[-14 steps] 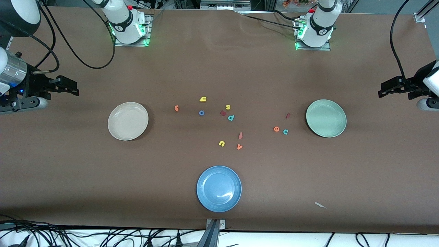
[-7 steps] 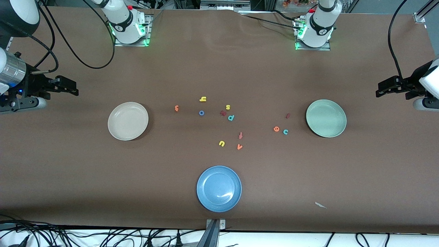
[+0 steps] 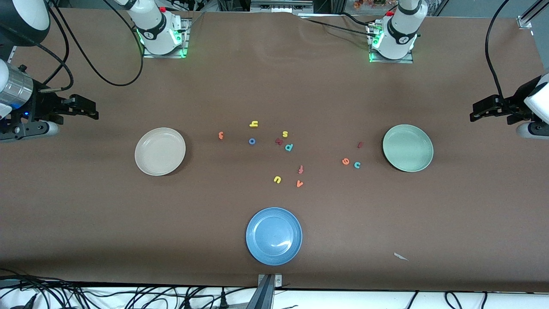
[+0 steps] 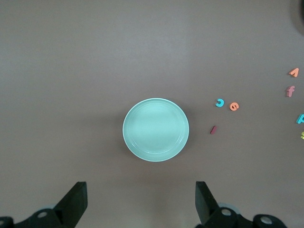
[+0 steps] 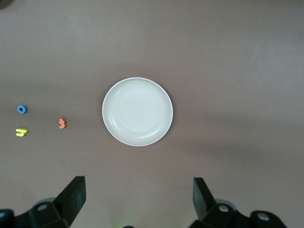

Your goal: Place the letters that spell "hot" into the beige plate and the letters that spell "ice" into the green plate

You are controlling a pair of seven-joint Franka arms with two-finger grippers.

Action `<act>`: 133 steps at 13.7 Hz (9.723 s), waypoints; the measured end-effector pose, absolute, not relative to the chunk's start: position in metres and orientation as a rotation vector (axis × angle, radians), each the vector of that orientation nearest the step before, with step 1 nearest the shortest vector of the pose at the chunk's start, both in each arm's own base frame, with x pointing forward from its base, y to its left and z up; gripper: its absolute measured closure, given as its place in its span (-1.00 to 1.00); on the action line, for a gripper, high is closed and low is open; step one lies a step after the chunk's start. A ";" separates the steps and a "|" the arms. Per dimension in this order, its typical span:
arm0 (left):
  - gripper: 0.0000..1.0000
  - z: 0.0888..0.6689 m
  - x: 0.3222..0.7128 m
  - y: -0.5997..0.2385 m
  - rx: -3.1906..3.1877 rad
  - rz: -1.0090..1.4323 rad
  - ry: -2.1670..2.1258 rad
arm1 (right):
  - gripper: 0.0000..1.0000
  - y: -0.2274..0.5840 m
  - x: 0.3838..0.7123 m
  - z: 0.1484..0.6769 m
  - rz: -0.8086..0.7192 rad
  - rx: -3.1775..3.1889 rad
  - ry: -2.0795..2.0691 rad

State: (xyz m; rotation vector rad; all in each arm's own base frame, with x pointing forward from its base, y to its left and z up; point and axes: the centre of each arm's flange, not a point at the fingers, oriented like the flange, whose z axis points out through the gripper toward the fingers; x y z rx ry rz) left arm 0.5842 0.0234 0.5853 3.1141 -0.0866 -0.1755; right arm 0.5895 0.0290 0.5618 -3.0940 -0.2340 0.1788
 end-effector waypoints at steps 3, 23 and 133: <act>-1.00 0.585 0.584 0.023 3.114 -0.176 -0.087 | -1.00 0.051 0.589 0.560 0.186 -3.096 -0.219; -1.00 0.407 0.600 -0.108 3.009 -0.550 0.051 | -1.00 0.222 0.591 0.418 0.057 -3.058 -0.162; -0.34 0.182 0.615 -0.167 2.947 -0.365 0.732 | 0.44 0.185 0.557 0.287 -0.048 -3.308 -0.583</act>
